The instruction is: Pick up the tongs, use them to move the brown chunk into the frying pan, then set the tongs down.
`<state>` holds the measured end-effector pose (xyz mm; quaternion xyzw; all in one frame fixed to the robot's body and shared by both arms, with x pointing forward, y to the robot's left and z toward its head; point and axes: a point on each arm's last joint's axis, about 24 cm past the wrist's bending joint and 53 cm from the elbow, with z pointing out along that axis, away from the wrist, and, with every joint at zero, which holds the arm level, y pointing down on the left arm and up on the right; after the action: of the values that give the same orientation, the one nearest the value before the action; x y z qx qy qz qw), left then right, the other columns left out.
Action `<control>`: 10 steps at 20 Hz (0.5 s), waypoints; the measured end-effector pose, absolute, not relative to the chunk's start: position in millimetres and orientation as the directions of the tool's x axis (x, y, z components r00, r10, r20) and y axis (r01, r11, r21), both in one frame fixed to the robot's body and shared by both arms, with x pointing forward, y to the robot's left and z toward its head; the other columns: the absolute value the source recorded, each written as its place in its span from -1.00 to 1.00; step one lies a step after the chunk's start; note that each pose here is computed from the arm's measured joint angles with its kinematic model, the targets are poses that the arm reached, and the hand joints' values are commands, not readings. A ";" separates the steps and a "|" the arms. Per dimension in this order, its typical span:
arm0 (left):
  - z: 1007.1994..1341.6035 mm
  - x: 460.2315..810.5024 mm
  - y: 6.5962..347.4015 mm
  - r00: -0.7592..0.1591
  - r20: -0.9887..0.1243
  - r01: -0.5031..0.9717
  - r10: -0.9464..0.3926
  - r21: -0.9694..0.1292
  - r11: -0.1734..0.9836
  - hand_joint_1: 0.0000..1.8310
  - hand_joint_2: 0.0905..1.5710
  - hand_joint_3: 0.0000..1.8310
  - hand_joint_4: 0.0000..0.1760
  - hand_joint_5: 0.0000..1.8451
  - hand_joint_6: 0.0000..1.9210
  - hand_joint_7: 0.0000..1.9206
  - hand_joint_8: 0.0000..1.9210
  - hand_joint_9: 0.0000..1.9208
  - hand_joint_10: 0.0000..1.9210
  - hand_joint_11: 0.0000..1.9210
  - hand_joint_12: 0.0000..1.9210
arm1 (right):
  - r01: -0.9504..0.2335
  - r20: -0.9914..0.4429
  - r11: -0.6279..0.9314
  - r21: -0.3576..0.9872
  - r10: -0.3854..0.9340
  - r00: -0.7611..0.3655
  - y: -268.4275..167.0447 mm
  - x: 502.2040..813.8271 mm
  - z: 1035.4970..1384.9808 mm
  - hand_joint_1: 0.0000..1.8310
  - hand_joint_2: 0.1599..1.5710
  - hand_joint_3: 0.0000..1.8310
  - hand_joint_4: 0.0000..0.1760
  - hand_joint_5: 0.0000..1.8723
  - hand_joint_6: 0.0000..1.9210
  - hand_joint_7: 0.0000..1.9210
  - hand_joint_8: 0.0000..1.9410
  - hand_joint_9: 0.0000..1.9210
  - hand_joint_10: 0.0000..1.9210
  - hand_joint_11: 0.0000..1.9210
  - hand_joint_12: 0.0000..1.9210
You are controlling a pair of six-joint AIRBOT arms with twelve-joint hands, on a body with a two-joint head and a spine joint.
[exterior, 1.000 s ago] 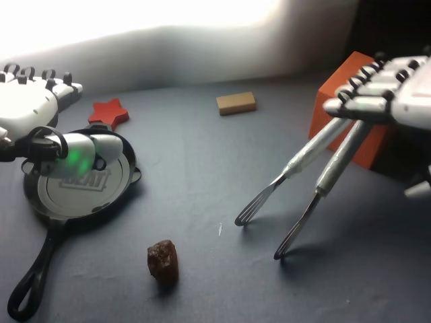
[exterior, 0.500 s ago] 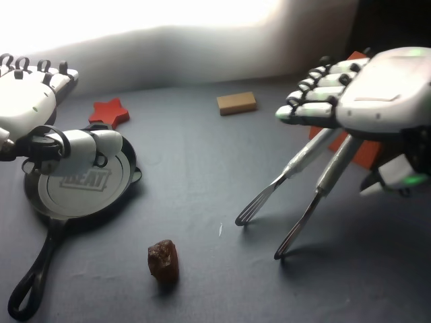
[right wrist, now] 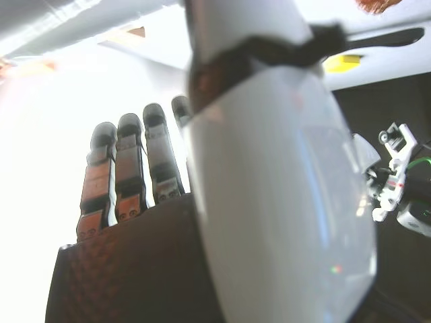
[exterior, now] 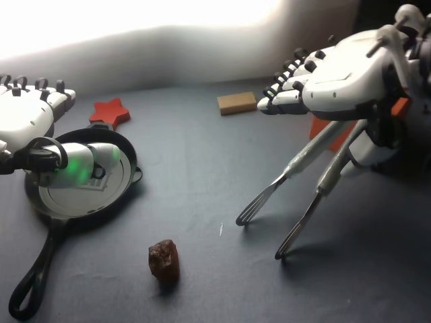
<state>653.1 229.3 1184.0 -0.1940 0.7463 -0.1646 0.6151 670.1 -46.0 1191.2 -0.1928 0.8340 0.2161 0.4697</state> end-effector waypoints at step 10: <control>1178.1 651.6 220.7 -0.205 -0.848 -0.065 -0.488 -0.486 0.872 -1.00 0.55 -1.00 -1.00 -0.88 -0.99 -0.87 -1.00 -0.89 -0.99 -1.00 -0.64 | -0.522 -0.838 0.847 0.103 -0.209 -0.504 -53.8 671.9 1175.0 0.16 0.12 -1.00 -1.00 -1.00 -1.00 -1.00 -1.00 -1.00 -1.00 -1.00 -1.00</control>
<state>651.6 220.7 1178.1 -0.1827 0.7563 -0.1754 0.6033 671.9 -53.8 1175.0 -0.2151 0.8495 0.1745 0.4491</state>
